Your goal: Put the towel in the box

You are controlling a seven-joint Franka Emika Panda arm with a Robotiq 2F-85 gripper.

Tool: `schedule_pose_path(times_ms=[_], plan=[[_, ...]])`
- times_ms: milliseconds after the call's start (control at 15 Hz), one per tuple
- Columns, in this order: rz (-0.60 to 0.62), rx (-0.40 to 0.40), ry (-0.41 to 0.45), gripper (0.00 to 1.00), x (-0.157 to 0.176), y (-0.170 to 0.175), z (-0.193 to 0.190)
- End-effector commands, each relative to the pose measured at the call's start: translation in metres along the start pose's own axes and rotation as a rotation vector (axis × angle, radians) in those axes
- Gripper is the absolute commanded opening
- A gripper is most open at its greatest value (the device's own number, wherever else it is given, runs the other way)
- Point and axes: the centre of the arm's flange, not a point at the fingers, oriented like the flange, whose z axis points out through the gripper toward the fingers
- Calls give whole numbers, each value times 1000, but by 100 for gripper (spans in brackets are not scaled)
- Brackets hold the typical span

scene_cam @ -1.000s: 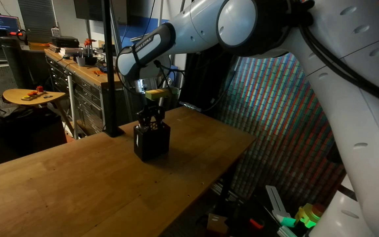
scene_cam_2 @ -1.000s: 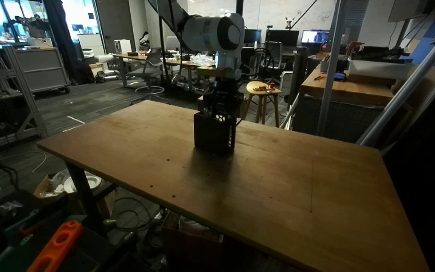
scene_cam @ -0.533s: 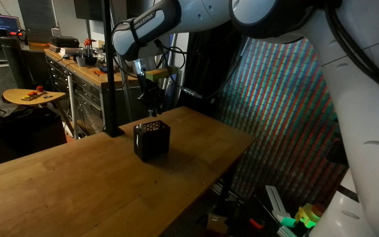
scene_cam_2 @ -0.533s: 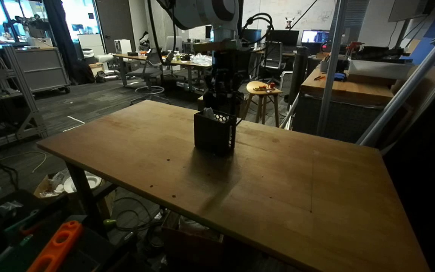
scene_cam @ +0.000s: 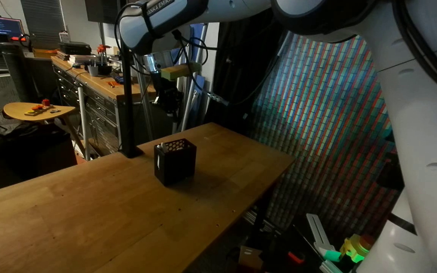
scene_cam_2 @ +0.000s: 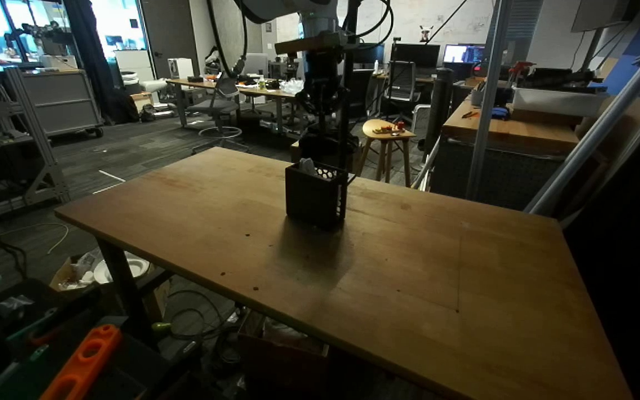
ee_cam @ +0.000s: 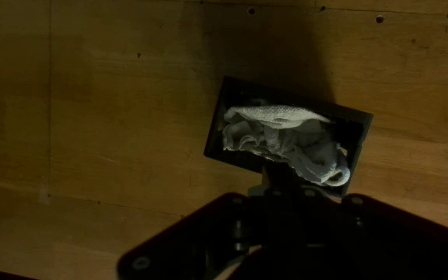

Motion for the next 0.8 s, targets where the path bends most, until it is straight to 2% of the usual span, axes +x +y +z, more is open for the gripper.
schedule_pose_path(times_ms=[0, 333, 733], plan=[[8, 2, 18, 0, 21, -20, -17], [45, 28, 18, 0, 35, -51, -5], [80, 55, -12, 0, 38, -61, 23]])
